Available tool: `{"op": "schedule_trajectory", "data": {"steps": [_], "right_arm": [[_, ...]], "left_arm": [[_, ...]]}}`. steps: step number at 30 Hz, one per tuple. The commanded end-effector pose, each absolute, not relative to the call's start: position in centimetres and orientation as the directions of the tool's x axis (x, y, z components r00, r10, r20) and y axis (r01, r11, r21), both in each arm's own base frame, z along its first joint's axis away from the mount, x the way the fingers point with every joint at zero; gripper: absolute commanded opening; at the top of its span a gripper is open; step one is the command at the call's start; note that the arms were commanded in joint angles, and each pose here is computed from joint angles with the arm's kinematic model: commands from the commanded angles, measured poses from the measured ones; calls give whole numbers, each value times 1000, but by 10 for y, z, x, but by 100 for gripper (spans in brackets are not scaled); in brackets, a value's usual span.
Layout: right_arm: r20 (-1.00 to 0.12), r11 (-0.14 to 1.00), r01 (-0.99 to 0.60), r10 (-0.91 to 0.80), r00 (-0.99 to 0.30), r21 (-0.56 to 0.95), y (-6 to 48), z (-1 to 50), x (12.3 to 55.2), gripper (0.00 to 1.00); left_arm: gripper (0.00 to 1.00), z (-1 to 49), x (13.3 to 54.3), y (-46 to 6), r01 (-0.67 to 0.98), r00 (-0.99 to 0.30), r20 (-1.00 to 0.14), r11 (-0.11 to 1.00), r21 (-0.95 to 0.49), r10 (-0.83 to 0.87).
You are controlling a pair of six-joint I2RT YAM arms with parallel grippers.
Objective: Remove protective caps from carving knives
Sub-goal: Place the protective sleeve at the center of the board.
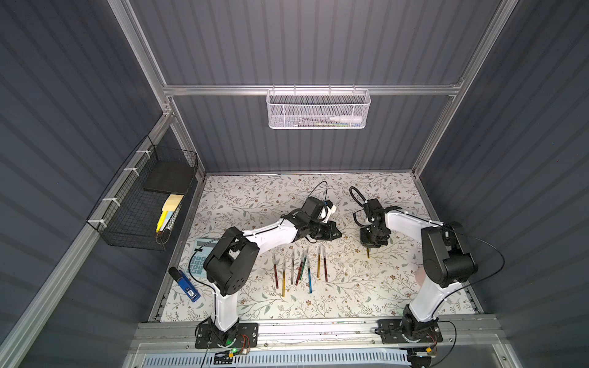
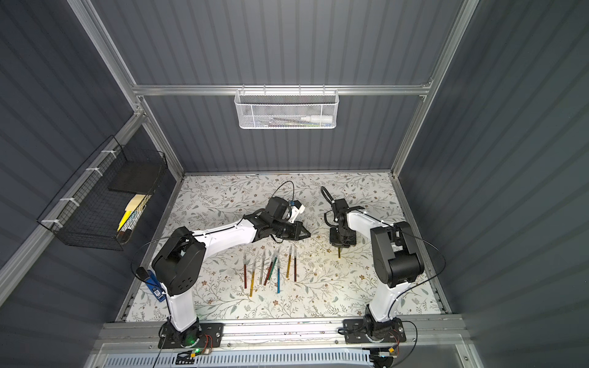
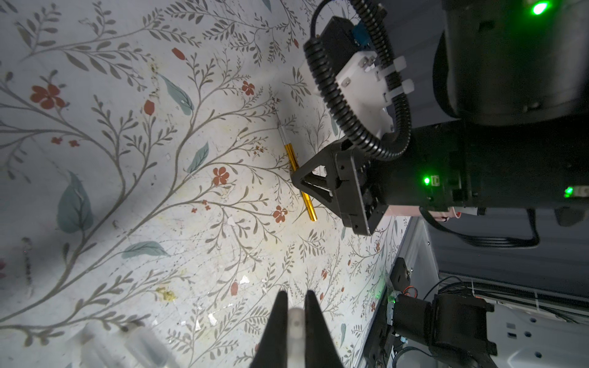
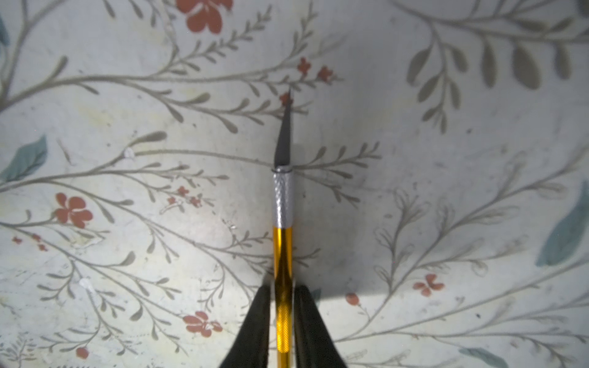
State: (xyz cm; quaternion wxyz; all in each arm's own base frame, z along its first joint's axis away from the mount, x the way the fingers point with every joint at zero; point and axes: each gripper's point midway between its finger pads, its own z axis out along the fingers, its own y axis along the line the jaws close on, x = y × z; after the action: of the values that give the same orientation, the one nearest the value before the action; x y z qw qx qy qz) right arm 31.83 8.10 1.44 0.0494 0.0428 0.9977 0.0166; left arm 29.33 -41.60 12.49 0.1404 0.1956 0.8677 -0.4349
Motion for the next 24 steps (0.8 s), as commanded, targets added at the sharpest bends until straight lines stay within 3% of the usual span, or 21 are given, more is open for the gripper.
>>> {"op": "schedule_trajectory", "data": {"steps": [1, 24], "right_arm": [[-82, 996, 88, 90, -993, 22, 78, 14, 318, 21], [-55, 994, 103, 101, -993, -33, 71, 8, 319, 16]], "left_arm": [[2, 119, 297, -420, 462, -884, -412, 554, -693, 221], [2, 123, 298, -421, 467, -881, -418, 553, -690, 223]]}}
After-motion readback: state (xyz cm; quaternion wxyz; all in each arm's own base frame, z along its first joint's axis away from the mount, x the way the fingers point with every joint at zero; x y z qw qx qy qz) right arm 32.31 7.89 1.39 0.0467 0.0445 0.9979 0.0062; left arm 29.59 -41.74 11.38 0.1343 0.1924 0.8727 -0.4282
